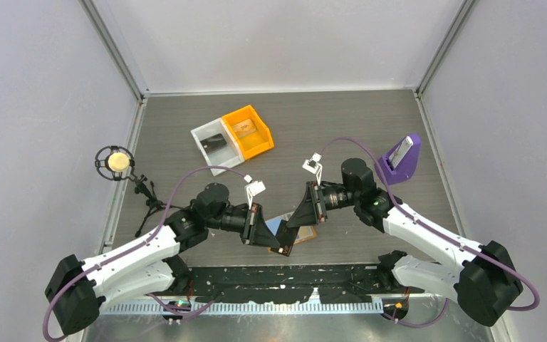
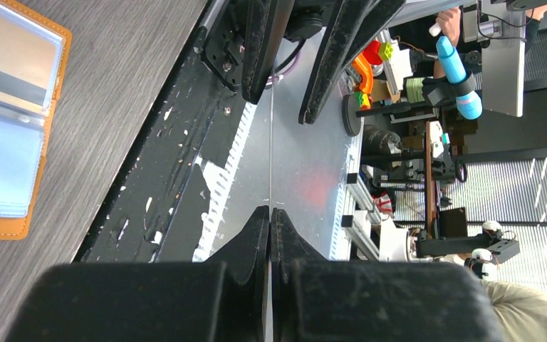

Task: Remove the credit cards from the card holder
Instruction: Place the credit card in the storage box.

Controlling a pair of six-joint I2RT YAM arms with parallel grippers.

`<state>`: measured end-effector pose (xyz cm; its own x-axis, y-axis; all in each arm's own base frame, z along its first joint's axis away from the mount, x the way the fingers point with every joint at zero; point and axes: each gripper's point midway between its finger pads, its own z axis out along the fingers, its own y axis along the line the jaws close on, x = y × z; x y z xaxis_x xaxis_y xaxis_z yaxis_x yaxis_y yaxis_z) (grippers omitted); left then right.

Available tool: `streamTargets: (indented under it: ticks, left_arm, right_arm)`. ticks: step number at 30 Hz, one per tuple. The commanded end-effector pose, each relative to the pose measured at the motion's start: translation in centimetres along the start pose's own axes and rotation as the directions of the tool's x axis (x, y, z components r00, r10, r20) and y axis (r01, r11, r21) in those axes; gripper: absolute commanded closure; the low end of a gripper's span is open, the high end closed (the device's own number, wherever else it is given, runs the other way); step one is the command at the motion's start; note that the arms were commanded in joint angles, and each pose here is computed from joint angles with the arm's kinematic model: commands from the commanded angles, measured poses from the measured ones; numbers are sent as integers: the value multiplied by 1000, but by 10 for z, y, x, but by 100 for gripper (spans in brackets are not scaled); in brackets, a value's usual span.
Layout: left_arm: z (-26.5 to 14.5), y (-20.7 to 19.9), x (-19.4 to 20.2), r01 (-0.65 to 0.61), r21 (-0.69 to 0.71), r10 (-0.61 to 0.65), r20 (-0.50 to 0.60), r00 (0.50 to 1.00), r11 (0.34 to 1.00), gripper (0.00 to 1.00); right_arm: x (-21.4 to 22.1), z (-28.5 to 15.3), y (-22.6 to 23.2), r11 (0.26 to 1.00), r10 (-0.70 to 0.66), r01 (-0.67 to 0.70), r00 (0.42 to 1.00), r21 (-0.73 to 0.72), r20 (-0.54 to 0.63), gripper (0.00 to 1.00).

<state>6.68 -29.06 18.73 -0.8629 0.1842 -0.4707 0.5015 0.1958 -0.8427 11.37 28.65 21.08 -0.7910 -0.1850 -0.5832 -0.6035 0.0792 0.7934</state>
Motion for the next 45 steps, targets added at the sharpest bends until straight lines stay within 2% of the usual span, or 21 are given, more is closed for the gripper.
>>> streamTargets:
  ticks: [1, 4, 8, 10, 11, 12, 14, 17, 19, 22, 26, 31, 35, 45]
  left_arm:
    - [-1, -18, -10, -59, 52, 59, 1, 998, 997, 100]
    - [-1, -19, -12, -62, 58, 62, 2, 998, 996, 100]
    - [0, -19, -14, -67, 56, 67, 11, 998, 996, 100]
    - [1, -20, -16, -69, 57, 69, 11, 998, 996, 100]
    - [1, -19, -16, -69, 54, 68, 11, 998, 996, 100]
    - [1, -18, -17, -68, 45, 67, 15, 998, 997, 98]
    - [-1, -11, -23, -63, -5, 63, 45, 997, 998, 90]
    - [-13, -1, -36, -52, -93, 63, 116, 991, 994, 65]
    - [-24, 4, -48, -45, -132, 69, 183, 981, 990, 52]
    - [-43, 7, -70, -46, -191, 103, 299, 949, 980, 45]
    - [-60, -1, -89, -80, -229, 166, 388, 906, 970, 37]
    - [-62, -16, -102, -108, -196, 185, 431, 883, 975, 34]
    - [-58, -20, -112, -84, -151, 146, 469, 871, 985, 34]
    - [-48, -27, -132, -27, -22, 35, 532, 846, 999, 38]
  right_arm:
    - [-9, 0, 11, 998, -63, 63, 998, -30, 11, 70]
    - [-9, 2, 12, 997, -59, 60, 998, -42, 7, 76]
    - [-8, 6, 15, 996, -64, 64, 998, -59, -4, 77]
    - [-8, 7, 14, 996, -63, 63, 998, -58, -5, 85]
    - [-9, 6, 15, 996, -67, 67, 998, -57, 0, 92]
    - [-11, 6, 14, 996, -70, 71, 997, -48, 10, 93]
    - [-18, 6, 12, 997, -70, 71, 997, -25, 43, 95]
    - [-41, 3, 14, 999, -49, 50, 991, -3, 127, 95]
    - [-58, -1, 18, 999, -40, 40, 982, -1, 185, 95]
    - [-83, -8, 25, 999, -33, 32, 962, 10, 269, 95]
    - [-114, -19, 26, 999, -25, 8, 909, 44, 415, 95]
    - [-134, -28, 29, 999, 36, -48, 839, 7, 543, 95]
    - [-143, -33, 26, 991, 127, -117, 776, -57, 618, 95]
    - [-133, -42, 13, 983, 171, -166, 716, -73, 677, 95]
